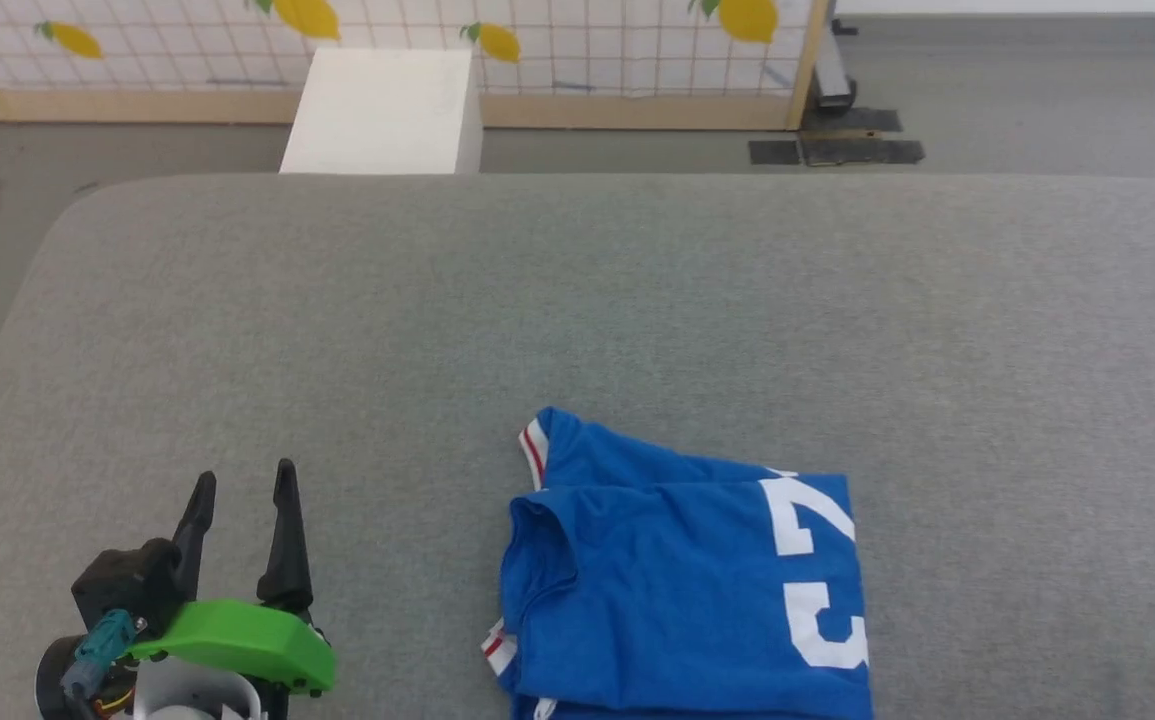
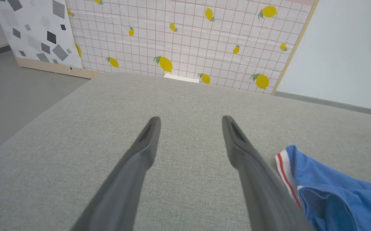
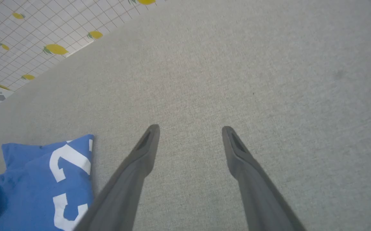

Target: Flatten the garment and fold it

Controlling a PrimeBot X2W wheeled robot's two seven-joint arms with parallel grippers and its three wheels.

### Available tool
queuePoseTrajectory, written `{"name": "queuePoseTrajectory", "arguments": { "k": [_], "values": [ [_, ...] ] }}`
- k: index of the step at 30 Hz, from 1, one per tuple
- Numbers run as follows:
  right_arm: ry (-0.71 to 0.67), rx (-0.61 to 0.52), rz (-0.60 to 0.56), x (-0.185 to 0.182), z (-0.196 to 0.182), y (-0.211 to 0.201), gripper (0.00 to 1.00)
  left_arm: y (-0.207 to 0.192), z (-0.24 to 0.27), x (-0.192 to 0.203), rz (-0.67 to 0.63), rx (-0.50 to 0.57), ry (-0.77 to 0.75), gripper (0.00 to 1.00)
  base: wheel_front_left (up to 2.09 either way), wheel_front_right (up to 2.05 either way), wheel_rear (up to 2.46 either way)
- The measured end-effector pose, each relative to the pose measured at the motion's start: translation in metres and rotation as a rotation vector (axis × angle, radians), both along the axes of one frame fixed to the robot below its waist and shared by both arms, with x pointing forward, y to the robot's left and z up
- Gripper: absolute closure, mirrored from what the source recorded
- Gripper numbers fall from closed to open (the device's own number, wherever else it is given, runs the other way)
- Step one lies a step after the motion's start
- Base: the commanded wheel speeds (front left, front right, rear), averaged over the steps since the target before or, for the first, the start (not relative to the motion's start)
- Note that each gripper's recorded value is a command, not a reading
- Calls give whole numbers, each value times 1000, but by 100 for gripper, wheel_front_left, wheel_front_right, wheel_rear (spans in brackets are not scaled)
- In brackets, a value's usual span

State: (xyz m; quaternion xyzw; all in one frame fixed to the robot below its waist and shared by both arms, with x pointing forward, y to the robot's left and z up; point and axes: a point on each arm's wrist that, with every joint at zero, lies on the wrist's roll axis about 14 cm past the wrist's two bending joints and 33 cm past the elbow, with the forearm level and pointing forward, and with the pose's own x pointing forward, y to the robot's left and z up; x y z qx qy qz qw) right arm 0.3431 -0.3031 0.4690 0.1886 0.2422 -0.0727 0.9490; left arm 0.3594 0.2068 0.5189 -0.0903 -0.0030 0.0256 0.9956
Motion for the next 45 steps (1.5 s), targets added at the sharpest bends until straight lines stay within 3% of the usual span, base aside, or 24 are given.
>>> {"name": "queuePoseTrajectory", "arguments": {
  "k": [6, 13, 21, 22, 23, 24, 25, 30, 36, 41, 45],
  "values": [
    [293, 286, 63, -20, -63, 38, 0, 13, -2, -4, 43, 0, 0, 0, 0, 0, 0],
    [384, 629, 229, -14, -77, 133, 0, 22, -7, -5, 77, -2, 10, 0, 0, 0, 0],
    [382, 759, 306, 2, -75, 179, 0, 27, -8, -3, 85, 19, 11, 0, 0, 0, 0],
    [383, 759, 313, 4, -76, 183, 9, 27, -8, -3, 85, 19, 10, 0, 0, 0, 0],
    [382, 759, 318, 7, -77, 187, 56, 27, -8, -2, 85, 19, 9, 0, 0, 0, 0],
    [385, 759, 325, 8, -77, 190, 85, 28, -7, -1, 86, 19, 8, 0, 0, 0, 0],
    [393, 758, 337, 9, -78, 194, 100, 28, -8, -1, 87, 19, 9, 0, 0, 0, 0],
    [420, 707, 371, 8, -85, 200, 100, 30, -10, -3, 96, 16, 14, 0, 0, 0, 0],
    [367, 559, 424, 14, -79, 198, 100, 29, -7, -6, 95, 10, 1, 0, 0, 0, 0],
    [257, 291, 521, 31, -58, 189, 100, 24, -1, -5, 73, 16, -20, 0, 0, 0, 0],
    [212, -77, 610, 41, -47, 163, 100, 14, 2, -1, 37, 21, -30, 0, 0, 0, 0]
  ]
}}
